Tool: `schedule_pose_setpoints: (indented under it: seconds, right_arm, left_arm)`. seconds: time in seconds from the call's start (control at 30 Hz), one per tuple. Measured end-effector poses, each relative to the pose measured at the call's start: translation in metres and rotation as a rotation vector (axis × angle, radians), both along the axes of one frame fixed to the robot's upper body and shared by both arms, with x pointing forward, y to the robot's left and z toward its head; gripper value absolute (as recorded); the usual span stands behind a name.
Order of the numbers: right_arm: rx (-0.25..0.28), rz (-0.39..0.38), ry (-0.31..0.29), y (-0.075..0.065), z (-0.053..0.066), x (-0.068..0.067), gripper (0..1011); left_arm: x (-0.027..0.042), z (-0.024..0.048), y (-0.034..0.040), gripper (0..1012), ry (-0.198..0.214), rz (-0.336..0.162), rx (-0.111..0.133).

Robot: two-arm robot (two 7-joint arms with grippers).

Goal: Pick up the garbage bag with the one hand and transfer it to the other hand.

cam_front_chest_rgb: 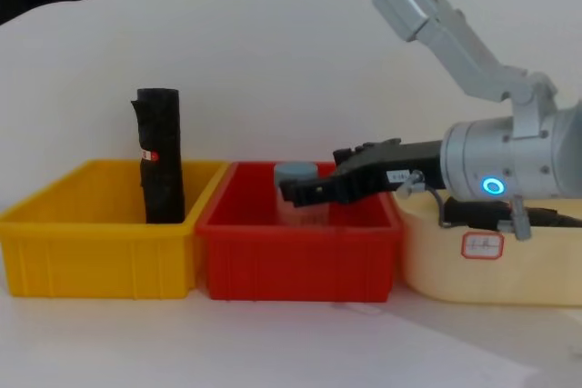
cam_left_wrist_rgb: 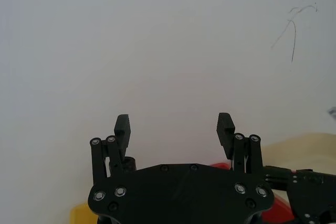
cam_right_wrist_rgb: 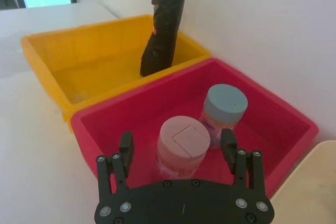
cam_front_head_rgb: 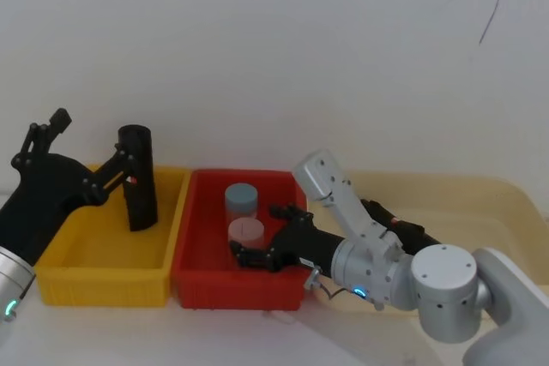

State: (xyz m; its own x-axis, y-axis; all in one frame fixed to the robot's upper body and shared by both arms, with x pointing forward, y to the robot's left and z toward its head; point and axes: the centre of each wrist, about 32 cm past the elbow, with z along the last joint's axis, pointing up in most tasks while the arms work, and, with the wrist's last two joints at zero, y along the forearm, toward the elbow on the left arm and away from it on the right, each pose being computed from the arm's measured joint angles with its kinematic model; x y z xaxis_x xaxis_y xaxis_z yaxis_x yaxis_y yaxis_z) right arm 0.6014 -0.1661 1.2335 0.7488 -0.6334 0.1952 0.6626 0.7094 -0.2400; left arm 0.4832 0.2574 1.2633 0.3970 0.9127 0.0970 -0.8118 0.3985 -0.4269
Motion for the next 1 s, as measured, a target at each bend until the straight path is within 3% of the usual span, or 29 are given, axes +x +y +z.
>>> schedule_pose_setpoints:
  seconds: [1.0]
  right_arm:
    - [-0.069,0.018,0.019,0.012,-0.004,0.03,1000]
  left_arm:
    - [-0.0006,0.0003,0.0007,1001,-0.001,0.004,0.001]
